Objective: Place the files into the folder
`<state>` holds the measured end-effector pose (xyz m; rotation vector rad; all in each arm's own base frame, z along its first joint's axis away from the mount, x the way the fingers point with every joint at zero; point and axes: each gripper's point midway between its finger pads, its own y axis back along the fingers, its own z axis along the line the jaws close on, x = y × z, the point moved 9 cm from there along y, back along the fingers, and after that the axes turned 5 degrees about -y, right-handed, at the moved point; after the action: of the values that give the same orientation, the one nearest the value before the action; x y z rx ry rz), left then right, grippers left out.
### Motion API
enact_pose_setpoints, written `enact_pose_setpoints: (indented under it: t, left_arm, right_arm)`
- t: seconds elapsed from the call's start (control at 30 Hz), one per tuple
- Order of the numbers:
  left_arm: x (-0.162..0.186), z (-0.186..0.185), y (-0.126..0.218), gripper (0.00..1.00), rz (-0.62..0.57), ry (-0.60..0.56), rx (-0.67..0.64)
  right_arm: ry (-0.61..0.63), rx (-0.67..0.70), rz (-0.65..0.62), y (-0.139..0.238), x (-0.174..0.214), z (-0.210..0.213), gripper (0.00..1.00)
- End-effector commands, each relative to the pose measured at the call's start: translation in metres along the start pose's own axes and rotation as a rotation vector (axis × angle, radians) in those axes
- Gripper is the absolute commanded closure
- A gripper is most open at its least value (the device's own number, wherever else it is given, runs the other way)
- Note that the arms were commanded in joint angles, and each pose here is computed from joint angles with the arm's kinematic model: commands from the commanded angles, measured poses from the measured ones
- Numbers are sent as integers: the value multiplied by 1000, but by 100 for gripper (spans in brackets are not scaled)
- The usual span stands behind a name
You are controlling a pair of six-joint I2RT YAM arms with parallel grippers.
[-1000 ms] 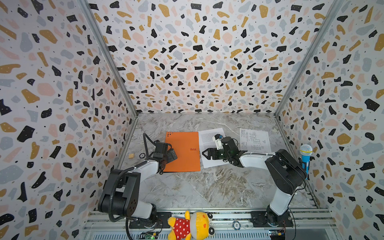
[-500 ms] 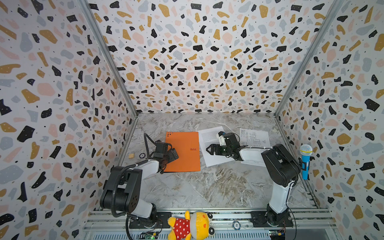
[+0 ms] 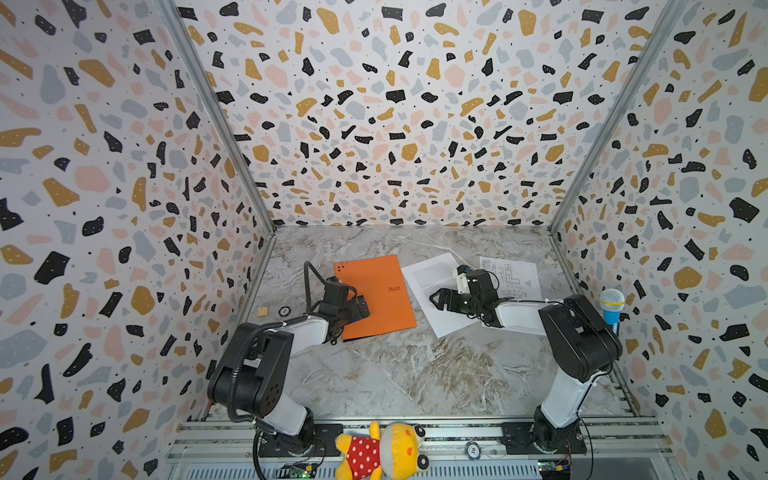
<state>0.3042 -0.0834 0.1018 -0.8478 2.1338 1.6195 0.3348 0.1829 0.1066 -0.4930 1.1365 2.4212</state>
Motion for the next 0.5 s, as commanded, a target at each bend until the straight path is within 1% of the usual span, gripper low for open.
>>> enact_pose_setpoints:
  t: [0.0, 0.13, 0.23, 0.33, 0.47]
  left_arm:
    - [-10, -8, 2, 0, -20, -10, 22]
    - [-16, -5, 11, 0, -46, -23, -34]
    - [-18, -5, 21, 0, -73, -21, -41]
    - [-20, -5, 27, 0, -94, -9, -27]
    - [-16, -5, 25, 0, -77, -4, -13]
  right_arm:
    - [-66, 74, 61, 7, 14, -10, 3]
    - [-14, -8, 21, 15, 2, 18, 3]
    - [42, -67, -8, 18, -2, 43, 3]
    - [87, -129, -6, 14, 0, 66, 3]
    - [109, -173, 15, -1, 7, 84, 4]
